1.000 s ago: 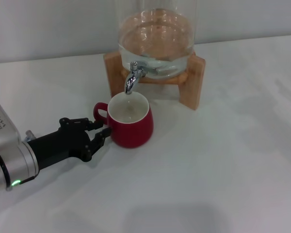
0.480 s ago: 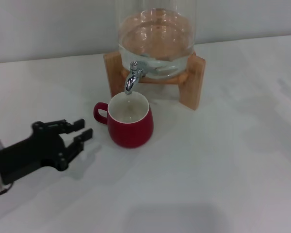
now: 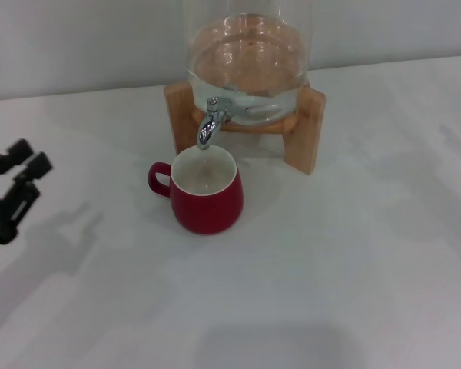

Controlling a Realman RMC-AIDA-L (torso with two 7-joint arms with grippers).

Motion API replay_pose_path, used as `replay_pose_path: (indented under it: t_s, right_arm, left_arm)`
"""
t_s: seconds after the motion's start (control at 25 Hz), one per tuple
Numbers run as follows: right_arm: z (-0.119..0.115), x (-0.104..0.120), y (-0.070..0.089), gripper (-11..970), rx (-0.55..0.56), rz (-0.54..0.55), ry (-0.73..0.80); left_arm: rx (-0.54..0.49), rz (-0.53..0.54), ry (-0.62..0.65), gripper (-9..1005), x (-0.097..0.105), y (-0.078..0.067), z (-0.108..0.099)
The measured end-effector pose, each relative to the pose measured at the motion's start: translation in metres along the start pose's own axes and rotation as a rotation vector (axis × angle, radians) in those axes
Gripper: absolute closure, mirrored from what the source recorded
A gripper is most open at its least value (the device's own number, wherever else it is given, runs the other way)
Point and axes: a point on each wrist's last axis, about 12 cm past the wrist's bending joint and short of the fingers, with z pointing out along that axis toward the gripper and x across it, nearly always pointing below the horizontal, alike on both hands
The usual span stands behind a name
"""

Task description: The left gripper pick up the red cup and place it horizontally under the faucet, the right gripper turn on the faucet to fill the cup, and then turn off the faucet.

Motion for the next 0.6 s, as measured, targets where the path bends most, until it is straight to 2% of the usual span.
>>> replay_pose_path:
  t_s: [0.08, 0.28, 0.44, 0.6]
  right_arm:
    - [0.0, 0.0, 0.0, 163, -0.001, -0.001, 0.001]
    - [-0.004, 0.002, 0.0, 163, -0.002, 0.001, 0.006]
    - [-0.009, 0.002, 0.001, 163, -0.016, -0.002, 0.006]
    - [-0.015, 0.001, 0.004, 163, -0.048, -0.008, 0.004]
  left_arm:
    - [-0.037, -0.019, -0.005, 737, 0.002, 0.003, -0.005]
    - [-0.116, -0.075, -0.028, 583, 0.009, 0.008, -0.014]
    - [-0.173, -0.109, -0.048, 509, 0.01, 0.013, -0.025]
    - [-0.196, -0.126, -0.047, 435, 0.012, 0.012, -0.034]
